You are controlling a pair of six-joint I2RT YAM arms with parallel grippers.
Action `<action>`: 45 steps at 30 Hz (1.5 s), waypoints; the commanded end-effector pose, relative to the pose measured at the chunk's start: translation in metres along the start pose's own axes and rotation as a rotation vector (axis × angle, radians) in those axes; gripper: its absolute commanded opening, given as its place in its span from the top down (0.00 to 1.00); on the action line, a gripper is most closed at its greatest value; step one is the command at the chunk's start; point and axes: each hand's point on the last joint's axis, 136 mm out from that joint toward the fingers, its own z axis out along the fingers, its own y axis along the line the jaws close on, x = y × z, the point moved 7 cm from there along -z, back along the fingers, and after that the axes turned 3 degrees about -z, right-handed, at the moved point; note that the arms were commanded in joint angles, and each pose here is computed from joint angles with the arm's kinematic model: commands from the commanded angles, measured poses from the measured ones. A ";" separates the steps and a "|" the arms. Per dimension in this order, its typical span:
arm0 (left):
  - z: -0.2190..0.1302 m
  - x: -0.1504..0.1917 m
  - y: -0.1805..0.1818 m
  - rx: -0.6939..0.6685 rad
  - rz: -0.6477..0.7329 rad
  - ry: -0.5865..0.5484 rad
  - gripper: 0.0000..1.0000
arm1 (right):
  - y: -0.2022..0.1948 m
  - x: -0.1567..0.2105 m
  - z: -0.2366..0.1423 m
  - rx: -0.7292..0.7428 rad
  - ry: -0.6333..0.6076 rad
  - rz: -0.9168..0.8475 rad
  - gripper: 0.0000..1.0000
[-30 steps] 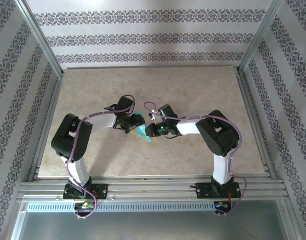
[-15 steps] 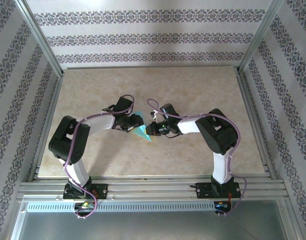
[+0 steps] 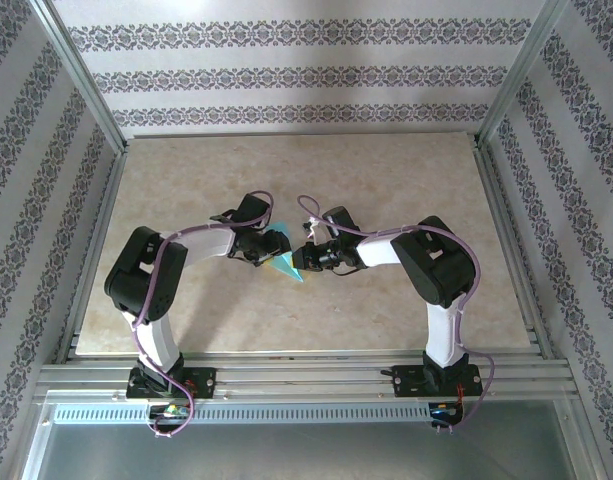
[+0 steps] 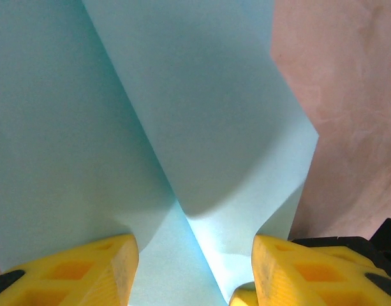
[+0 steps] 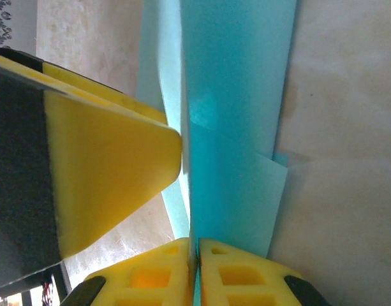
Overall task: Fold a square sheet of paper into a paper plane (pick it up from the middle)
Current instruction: Fourth fold the wing at the center of the table.
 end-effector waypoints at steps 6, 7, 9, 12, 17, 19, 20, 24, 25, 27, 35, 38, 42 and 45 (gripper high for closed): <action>0.020 0.018 0.042 -0.289 -0.062 0.081 0.49 | 0.001 -0.004 -0.010 0.018 -0.037 0.008 0.76; 0.021 0.019 0.044 -0.301 -0.066 0.085 0.49 | 0.002 -0.004 -0.014 0.014 -0.047 0.003 0.74; 0.024 0.021 0.048 -0.322 -0.075 0.096 0.48 | 0.005 -0.004 -0.023 0.016 -0.075 -0.004 0.72; 0.028 0.023 0.053 -0.349 -0.080 0.105 0.47 | 0.008 -0.003 -0.039 0.038 -0.132 -0.020 0.68; 0.033 0.025 0.057 -0.384 -0.074 0.117 0.45 | 0.016 0.002 -0.051 0.067 -0.154 -0.059 0.70; 0.036 0.027 0.059 -0.398 -0.069 0.125 0.44 | 0.023 0.006 -0.047 0.069 -0.133 -0.080 0.72; 0.037 0.027 0.059 -0.401 -0.067 0.128 0.44 | 0.025 0.007 -0.045 0.071 -0.122 -0.083 0.75; 0.040 0.030 0.058 -0.405 -0.039 0.140 0.43 | 0.027 0.012 -0.040 0.128 -0.137 -0.110 0.85; 0.040 0.030 0.058 -0.407 -0.030 0.141 0.42 | 0.025 0.013 -0.040 0.152 -0.148 -0.112 0.86; 0.042 0.031 0.058 -0.410 -0.022 0.146 0.41 | 0.022 0.015 -0.040 0.174 -0.160 -0.104 0.87; 0.047 0.034 0.063 -0.438 -0.022 0.166 0.39 | 0.027 0.015 -0.027 0.137 -0.118 -0.124 0.88; 0.048 0.034 0.067 -0.464 -0.036 0.161 0.39 | 0.031 0.014 -0.021 0.128 -0.105 -0.138 0.90; 0.051 0.035 0.071 -0.482 -0.070 0.158 0.41 | 0.033 0.014 -0.014 0.123 -0.090 -0.149 0.90; 0.052 0.035 0.073 -0.492 -0.084 0.159 0.41 | 0.032 0.013 -0.010 0.117 -0.077 -0.147 0.90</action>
